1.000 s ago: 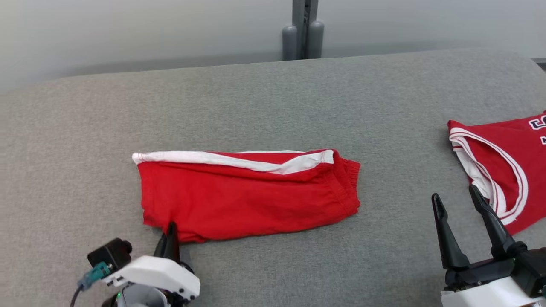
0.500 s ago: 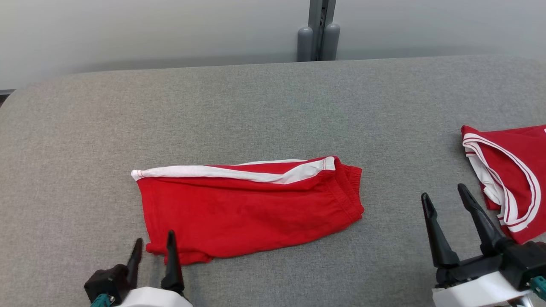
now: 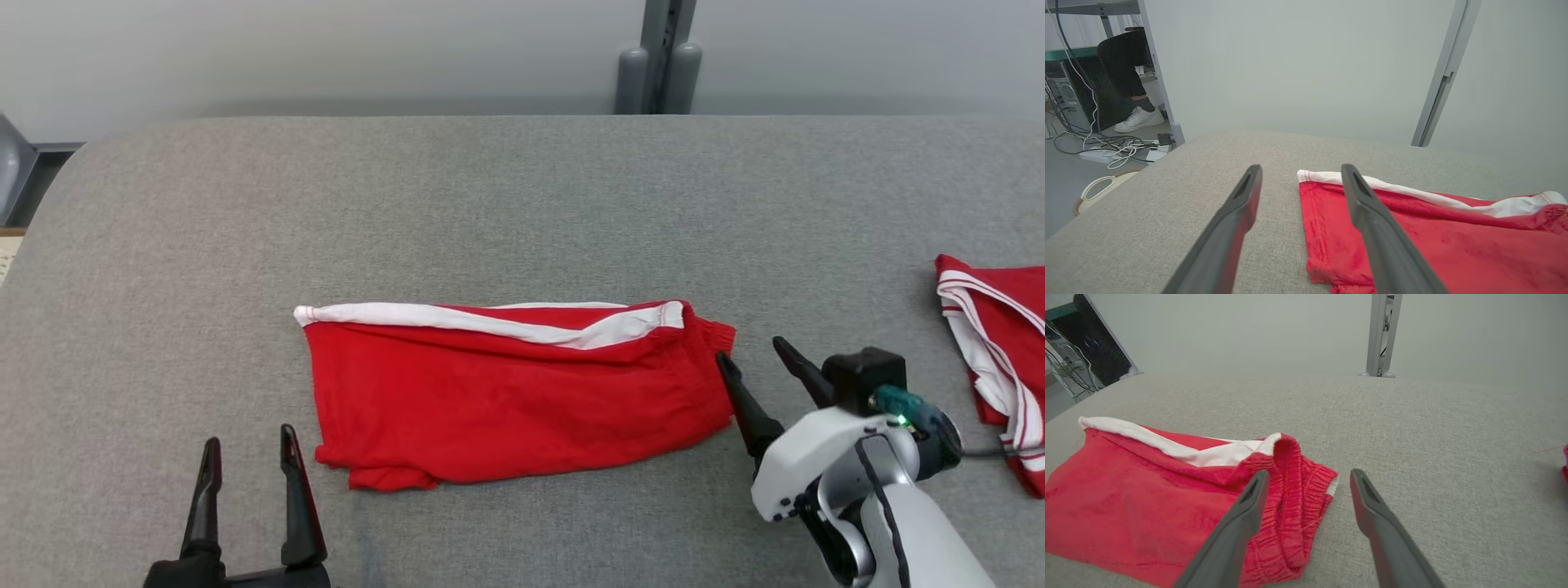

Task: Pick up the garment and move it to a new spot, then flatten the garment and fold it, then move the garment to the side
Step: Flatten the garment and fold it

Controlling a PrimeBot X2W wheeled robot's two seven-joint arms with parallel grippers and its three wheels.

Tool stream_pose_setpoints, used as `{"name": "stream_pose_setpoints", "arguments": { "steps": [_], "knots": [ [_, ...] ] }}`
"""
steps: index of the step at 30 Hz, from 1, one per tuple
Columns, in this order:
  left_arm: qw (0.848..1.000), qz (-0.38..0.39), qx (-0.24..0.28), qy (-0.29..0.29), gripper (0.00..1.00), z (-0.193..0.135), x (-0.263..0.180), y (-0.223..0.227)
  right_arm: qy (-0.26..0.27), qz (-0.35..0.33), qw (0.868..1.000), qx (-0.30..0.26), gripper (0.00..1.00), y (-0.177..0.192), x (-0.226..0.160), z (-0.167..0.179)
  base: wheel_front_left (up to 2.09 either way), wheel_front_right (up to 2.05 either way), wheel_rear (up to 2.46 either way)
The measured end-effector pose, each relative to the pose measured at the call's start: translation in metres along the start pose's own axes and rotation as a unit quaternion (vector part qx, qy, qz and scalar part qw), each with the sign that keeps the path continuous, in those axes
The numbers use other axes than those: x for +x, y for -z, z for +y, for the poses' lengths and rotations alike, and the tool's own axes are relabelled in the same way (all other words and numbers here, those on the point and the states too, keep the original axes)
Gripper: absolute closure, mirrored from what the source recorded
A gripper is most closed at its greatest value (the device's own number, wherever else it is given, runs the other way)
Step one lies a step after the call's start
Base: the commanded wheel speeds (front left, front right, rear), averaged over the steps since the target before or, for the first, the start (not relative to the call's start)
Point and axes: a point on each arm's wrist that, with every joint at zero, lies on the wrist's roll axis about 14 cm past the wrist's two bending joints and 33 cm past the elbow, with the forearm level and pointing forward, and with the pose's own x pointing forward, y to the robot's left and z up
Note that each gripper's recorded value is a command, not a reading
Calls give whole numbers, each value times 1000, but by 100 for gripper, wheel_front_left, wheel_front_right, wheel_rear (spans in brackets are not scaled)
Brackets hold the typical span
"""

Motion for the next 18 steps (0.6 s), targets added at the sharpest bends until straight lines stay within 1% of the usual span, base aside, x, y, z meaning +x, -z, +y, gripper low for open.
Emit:
{"name": "stream_pose_setpoints", "arguments": {
  "steps": [5,8,12,18],
  "knots": [
    [1000,18,9,-13,0,15,-8,12,8,68,998,-17,0,24,15,-7,0,0,0],
    [999,21,11,-24,0,23,-10,14,-6,92,996,0,0,35,20,2,0,0,0],
    [999,21,16,-31,0,29,-11,14,-16,106,994,15,0,43,21,11,0,0,0],
    [999,23,4,-32,0,27,-13,14,-11,148,989,31,0,65,17,8,0,0,0]
  ]
}}
